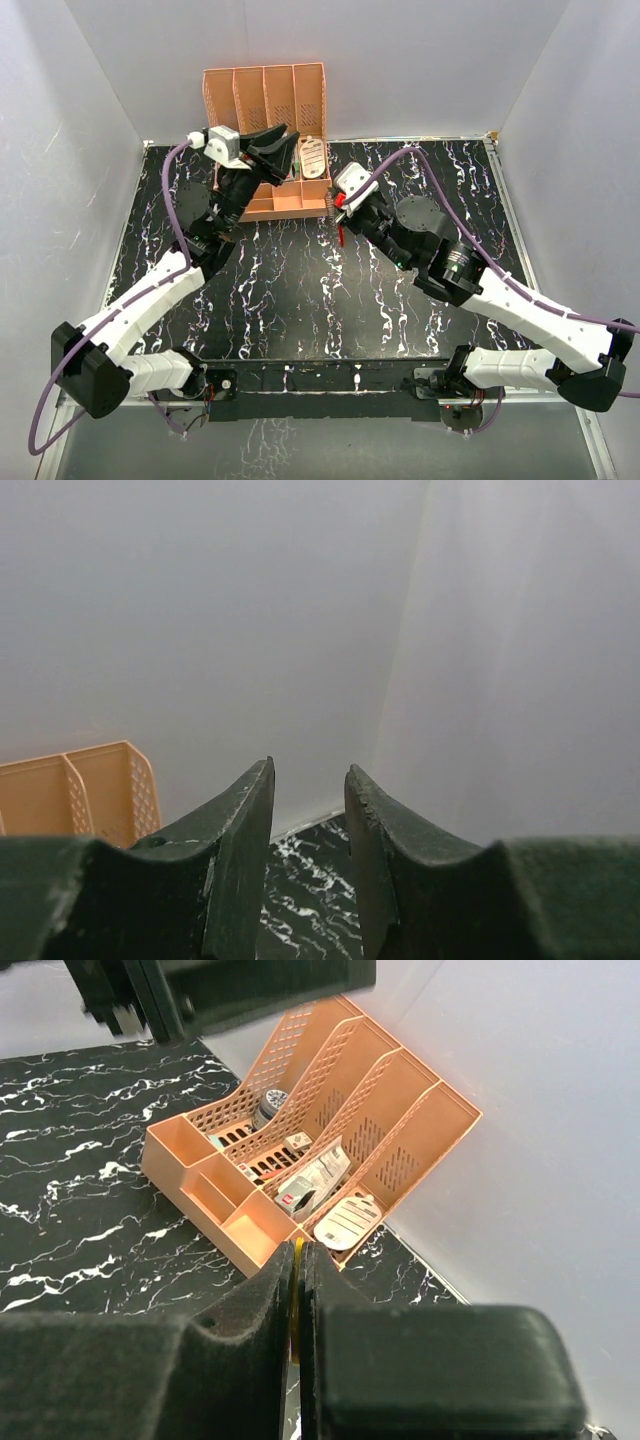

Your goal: Remove the keys from the keyring

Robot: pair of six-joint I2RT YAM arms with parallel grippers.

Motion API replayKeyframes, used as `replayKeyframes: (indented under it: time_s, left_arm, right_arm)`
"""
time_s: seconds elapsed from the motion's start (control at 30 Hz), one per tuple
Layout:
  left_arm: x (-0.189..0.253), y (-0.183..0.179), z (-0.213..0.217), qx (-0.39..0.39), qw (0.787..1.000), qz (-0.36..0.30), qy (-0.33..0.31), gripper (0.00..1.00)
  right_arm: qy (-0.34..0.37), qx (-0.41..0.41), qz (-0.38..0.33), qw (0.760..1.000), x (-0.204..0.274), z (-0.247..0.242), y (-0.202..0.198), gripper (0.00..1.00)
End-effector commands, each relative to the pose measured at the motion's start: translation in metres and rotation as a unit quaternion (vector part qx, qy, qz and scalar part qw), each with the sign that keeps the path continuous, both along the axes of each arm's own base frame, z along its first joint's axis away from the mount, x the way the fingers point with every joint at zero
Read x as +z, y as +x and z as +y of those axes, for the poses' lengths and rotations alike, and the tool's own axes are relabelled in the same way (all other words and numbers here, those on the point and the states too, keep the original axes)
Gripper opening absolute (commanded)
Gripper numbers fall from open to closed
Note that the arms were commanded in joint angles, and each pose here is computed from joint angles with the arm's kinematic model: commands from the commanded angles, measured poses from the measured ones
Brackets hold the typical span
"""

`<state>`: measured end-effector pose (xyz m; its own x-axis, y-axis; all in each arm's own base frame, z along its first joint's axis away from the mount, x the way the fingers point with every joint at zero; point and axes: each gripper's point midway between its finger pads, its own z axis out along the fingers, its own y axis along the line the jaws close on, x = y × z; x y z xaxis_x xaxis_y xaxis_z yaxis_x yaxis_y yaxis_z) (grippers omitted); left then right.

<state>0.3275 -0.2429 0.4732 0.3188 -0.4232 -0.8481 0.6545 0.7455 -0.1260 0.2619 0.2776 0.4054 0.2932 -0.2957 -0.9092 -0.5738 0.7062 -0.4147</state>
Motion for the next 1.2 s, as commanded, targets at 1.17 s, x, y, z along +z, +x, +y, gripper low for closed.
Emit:
replayKeyframes:
  time_s: [1.17]
  left_arm:
    - [-0.032, -0.035, -0.058, -0.324, 0.935, -0.122, 0.077, 0.45]
  right_arm:
    - [0.082, 0.051, -0.070, 0.993, 0.082, -0.019, -0.033, 0.00]
